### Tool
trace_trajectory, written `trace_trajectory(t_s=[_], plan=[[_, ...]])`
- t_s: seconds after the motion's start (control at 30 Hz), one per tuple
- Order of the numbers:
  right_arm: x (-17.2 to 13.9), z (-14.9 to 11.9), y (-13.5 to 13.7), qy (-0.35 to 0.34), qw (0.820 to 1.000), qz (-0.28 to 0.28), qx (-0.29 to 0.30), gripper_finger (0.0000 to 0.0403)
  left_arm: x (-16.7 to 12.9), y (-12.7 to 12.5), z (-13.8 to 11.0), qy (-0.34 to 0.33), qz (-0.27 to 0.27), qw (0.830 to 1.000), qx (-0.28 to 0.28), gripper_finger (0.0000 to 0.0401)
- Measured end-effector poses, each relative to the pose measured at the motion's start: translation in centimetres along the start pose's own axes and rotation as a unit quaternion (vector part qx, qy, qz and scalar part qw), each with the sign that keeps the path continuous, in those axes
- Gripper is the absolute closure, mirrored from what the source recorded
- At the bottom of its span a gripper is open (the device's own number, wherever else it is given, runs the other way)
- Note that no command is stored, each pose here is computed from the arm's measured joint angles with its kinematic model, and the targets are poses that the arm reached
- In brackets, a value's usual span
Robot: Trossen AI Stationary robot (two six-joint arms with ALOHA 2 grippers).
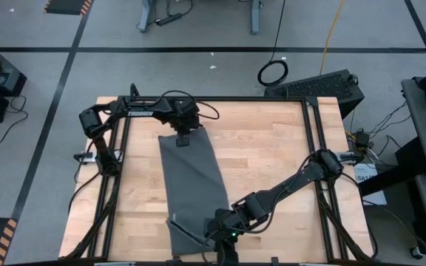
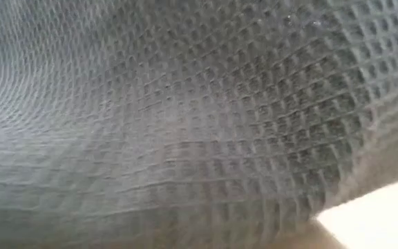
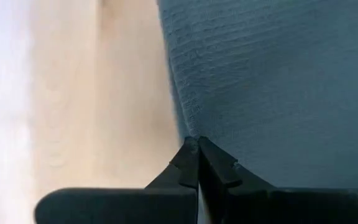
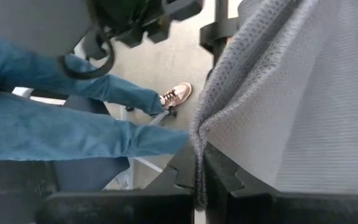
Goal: Roll towel into tight, uniform cylinder
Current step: Roll the gray towel
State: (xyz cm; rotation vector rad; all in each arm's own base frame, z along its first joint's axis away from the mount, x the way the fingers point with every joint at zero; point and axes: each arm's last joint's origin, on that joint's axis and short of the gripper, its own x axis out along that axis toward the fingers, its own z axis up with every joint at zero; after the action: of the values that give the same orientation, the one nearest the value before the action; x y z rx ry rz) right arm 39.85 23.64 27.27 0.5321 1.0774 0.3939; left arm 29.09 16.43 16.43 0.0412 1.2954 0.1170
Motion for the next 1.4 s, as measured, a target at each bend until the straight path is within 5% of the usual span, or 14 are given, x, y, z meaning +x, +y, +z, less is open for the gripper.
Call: trace_trajectory(t_s=[0.23,0.47,0.57,0.73,0.93,1.17,1.4], plan=[[0.2,-0.4,0.5,0.002,1.000,0.003,-0.005,0.0403,-0.2,0.1,-0.4,0.032,0.036,0.998,-0.030,0.0390],[0.0,0.0,0.1,-0.011,1.000,-0.011,-0.001,0.0403,-4.4,-0.4,-1.0,0.059,0.011,0.995,-0.073,0.0297],[0.0,0.1,-0.1,-0.012,1.000,-0.012,0.003,0.0403,-7.4,-0.9,-1.8,0.054,0.007,0.989,-0.140,0.0254],[0.0,0.2,-0.1,-0.013,1.000,-0.013,0.010,0.0403,-11.2,-3.5,-4.2,0.007,-0.030,0.949,-0.314,0.0221],[-0.1,0.3,-0.3,-0.015,1.000,-0.015,0.016,0.0403,-11.0,-9.4,-8.9,-0.010,-0.058,0.897,-0.439,0.0220],[-0.1,0.4,-0.4,-0.024,0.999,-0.023,0.024,0.0403,-9.5,-14.4,-12.0,-0.071,-0.124,0.837,-0.529,0.0219],[-0.1,0.4,-0.4,-0.024,0.999,-0.023,0.021,0.0403,-8.5,-16.2,-12.4,-0.070,-0.105,0.807,-0.577,0.0219]])
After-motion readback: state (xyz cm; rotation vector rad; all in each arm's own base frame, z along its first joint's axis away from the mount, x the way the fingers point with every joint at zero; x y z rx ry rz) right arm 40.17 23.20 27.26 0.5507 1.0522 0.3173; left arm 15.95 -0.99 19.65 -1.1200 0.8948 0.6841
